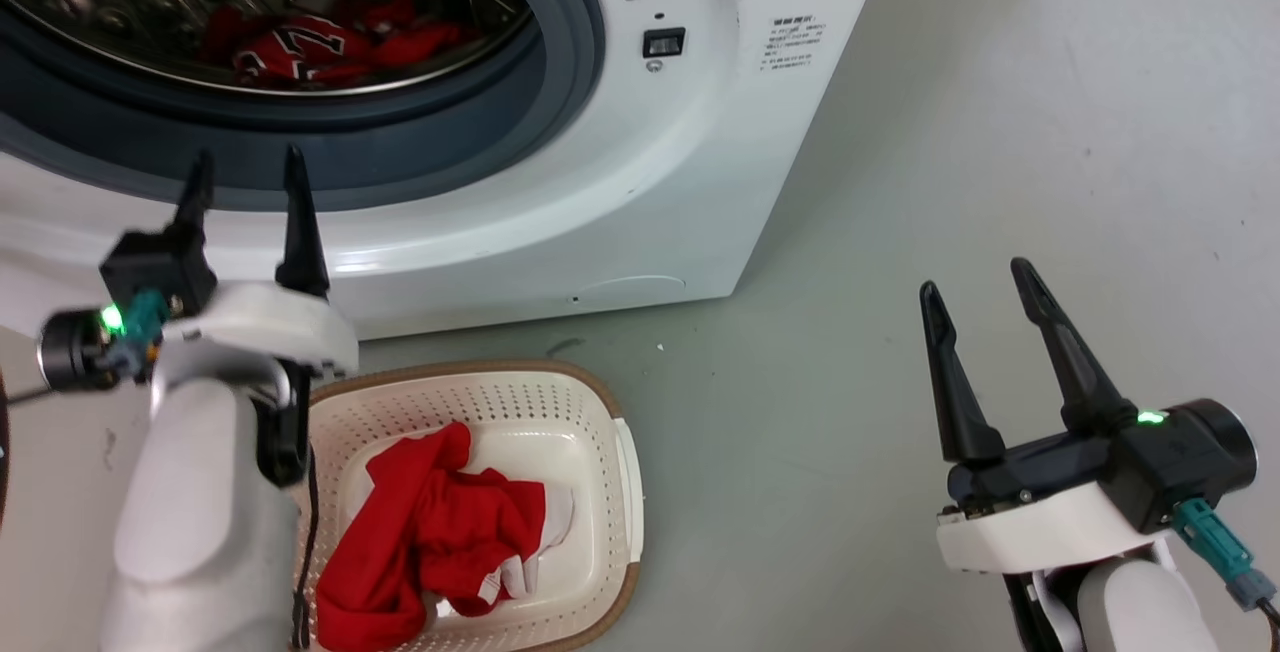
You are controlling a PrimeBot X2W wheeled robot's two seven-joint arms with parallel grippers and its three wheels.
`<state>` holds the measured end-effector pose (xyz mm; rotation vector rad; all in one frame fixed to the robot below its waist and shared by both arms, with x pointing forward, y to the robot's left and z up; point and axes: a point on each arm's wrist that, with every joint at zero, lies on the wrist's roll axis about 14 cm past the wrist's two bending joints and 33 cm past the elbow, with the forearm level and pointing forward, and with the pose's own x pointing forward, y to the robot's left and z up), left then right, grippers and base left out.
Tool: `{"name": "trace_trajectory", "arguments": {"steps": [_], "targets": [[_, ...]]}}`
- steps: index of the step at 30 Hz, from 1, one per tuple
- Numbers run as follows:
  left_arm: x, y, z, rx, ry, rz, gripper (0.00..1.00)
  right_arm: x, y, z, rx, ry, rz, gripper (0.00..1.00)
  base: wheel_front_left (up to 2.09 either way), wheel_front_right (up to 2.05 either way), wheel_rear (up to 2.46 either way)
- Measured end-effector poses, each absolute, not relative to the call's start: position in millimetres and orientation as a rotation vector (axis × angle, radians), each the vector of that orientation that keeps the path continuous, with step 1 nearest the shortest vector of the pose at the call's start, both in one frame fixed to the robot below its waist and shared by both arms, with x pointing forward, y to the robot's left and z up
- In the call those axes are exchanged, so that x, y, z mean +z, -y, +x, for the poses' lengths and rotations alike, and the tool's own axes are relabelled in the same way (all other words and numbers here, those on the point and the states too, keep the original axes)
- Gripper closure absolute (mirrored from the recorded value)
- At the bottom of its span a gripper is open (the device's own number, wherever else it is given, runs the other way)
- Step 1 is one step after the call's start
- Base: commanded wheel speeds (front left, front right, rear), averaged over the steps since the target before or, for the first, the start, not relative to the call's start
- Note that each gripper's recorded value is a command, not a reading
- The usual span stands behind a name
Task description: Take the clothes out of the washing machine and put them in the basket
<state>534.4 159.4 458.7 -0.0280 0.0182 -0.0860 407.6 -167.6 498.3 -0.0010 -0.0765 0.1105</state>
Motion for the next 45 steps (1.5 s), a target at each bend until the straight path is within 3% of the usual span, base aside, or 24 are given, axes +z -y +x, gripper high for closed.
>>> {"name": "trace_trajectory", "arguments": {"steps": [17, 24, 33, 45], "targets": [[447, -160, 672, -0.12, -0.138, 0.12, 0.0, 470, 189, 434, 0.058, 0.018, -0.004, 0.0, 0.0, 0.0, 0.0], [421, -161, 708, -0.118, -0.319, 0.118, 0.0, 453, 196, 443, 0.04, -0.019, -0.004, 0.0, 0.0, 0.0, 0.0], [392, -159, 728, -0.134, -0.582, 0.14, 0.0, 435, 201, 450, 0.027, -0.055, 0.008, 0.0, 0.0, 0.0, 0.0], [336, -160, 717, -0.135, -0.873, 0.145, 0.0, 418, 210, 454, 0.004, -0.091, 0.006, 0.0, 0.0, 0.0, 0.0]]}}
